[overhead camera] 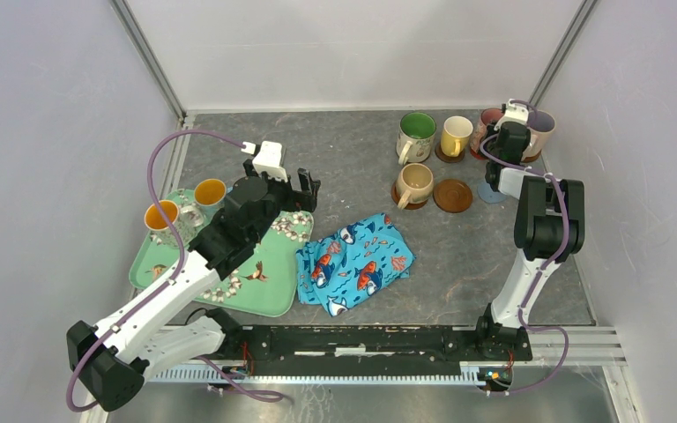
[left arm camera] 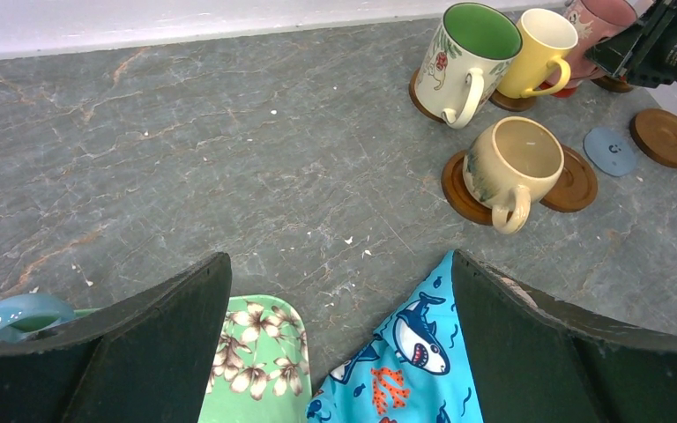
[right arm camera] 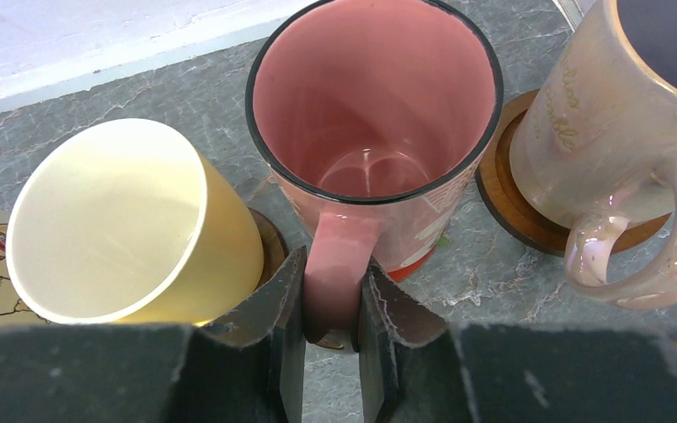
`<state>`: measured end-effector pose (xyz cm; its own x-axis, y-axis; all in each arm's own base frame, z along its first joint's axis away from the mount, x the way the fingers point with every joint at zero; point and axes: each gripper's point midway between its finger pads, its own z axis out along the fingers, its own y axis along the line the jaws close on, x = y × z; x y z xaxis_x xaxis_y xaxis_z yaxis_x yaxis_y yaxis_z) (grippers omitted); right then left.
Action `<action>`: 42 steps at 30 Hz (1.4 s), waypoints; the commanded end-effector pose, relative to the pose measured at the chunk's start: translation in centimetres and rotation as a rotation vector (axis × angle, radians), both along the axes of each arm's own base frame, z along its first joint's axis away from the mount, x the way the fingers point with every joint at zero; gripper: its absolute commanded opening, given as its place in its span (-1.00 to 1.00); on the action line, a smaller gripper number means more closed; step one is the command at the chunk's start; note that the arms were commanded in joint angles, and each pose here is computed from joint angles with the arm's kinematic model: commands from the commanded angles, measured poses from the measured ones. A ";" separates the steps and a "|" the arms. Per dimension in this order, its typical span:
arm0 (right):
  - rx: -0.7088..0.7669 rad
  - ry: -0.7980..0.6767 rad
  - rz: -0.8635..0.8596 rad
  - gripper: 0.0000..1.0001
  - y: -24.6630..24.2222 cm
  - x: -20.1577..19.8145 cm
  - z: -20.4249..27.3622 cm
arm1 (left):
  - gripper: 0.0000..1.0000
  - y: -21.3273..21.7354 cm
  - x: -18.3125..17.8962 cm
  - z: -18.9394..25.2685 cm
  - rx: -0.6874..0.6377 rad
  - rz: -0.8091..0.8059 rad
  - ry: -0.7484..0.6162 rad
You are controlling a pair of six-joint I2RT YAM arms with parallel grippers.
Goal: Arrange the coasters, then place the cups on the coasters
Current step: Place the cup on the coaster, then pick up the cup from the tray.
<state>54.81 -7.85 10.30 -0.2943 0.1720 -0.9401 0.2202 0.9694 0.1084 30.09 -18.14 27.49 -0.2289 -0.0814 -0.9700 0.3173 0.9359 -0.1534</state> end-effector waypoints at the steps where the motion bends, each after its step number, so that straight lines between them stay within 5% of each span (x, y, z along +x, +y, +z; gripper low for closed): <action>1: -0.036 -0.190 -0.015 -1.00 -0.5 1.2 6.7 | 0.99 -0.4 0.2 1.2 -0.043 -0.007 -0.032; 7: -0.043 -0.154 -0.033 -0.67 -0.8 0.7 6.5 | 0.99 -0.4 0.2 1.2 -0.044 -0.008 -0.030; 26: 0.029 0.091 -0.154 0.86 -1.7 -2.4 7.0 | 0.99 -0.4 0.5 0.7 -0.038 0.014 0.024; 34: 0.079 0.214 -0.258 0.96 -1.5 -8.1 6.4 | 0.99 0.4 0.6 0.2 -0.036 0.071 0.056; 42: 0.082 0.285 -0.280 0.96 0.5 -12.4 6.0 | 0.99 4.3 0.9 -0.5 -0.038 0.317 0.106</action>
<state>44.80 -8.33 16.12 -0.4436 0.3593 -0.8211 0.4852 0.8666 0.1171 30.60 -16.12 25.54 -0.3135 -0.0911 -0.9452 0.1615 0.9758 -0.1476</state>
